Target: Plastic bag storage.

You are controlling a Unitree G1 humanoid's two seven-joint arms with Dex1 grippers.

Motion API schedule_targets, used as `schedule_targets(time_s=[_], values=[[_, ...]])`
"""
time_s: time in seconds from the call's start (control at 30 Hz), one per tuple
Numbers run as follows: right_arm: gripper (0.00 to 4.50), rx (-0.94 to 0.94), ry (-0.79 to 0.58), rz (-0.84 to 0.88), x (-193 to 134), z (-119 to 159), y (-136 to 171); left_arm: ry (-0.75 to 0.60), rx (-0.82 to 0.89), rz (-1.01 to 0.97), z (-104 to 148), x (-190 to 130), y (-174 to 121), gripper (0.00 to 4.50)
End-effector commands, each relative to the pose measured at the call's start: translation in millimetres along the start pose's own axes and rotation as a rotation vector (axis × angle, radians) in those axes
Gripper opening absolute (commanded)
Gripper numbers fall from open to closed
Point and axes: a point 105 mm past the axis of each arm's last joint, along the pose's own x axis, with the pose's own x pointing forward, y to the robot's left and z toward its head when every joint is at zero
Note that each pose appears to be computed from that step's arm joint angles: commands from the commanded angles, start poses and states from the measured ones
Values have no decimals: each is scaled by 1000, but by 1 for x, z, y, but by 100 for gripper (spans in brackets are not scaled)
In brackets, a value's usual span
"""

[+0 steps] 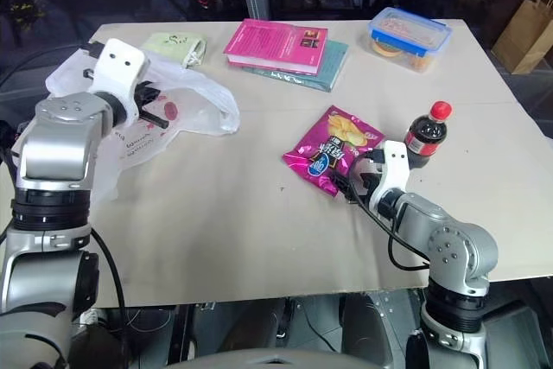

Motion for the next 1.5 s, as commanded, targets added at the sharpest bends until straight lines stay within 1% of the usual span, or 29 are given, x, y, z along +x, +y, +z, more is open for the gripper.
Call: schedule_targets(time_s=[0.03,0.17,0.23,0.3,0.37,0.43,0.5,0.53,0.57,0.6,0.67,0.8,0.9,1.0,1.1,1.2,1.37,1.5], values=[[450,125,-46,19,10,17,7,-56,-9,39,18,-8,4,2],[450,156,-15,64,29,22,22,-55,-40,30,16,-8,-2,2],[450,124,32,27,46,15,18,-62,-59,21,17,-8,-5,2],[450,30,76,-35,57,5,8,-66,-77,13,18,-9,-8,2],[397,-37,91,-67,63,-2,1,-71,-90,10,20,-10,-8,0],[334,-100,101,-90,67,-6,-6,-78,-103,9,24,-11,-7,0],[246,-135,75,-100,68,-2,-9,-79,-126,-1,26,-12,-7,0],[187,-144,57,-94,68,1,-10,-84,-136,-11,27,-12,-8,0],[137,-142,36,-84,67,5,-9,-89,-158,-24,29,-12,-9,0],[104,-150,21,-74,65,8,-9,-92,-174,-35,30,-13,-10,0],[2,-181,-31,-35,59,18,-4,-94,-238,-75,33,-13,-14,0],[2,-228,-72,126,37,28,18,-96,-311,-129,42,-12,-17,0],[2,-293,-79,290,11,33,44,-94,-344,-128,48,-7,-14,0],[2,-376,-54,423,-13,35,64,-99,-389,-142,56,-3,-13,0],[2,-485,0,564,-30,33,89,-105,-387,-192,65,0,-21,0],[2,-555,28,644,-31,34,108,-123,-411,-270,75,0,-32,0],[2,-594,62,696,-16,31,124,-153,-463,-394,98,-8,-47,0],[2,-610,107,767,-11,21,133,-152,-475,-467,102,-15,-54,0]])
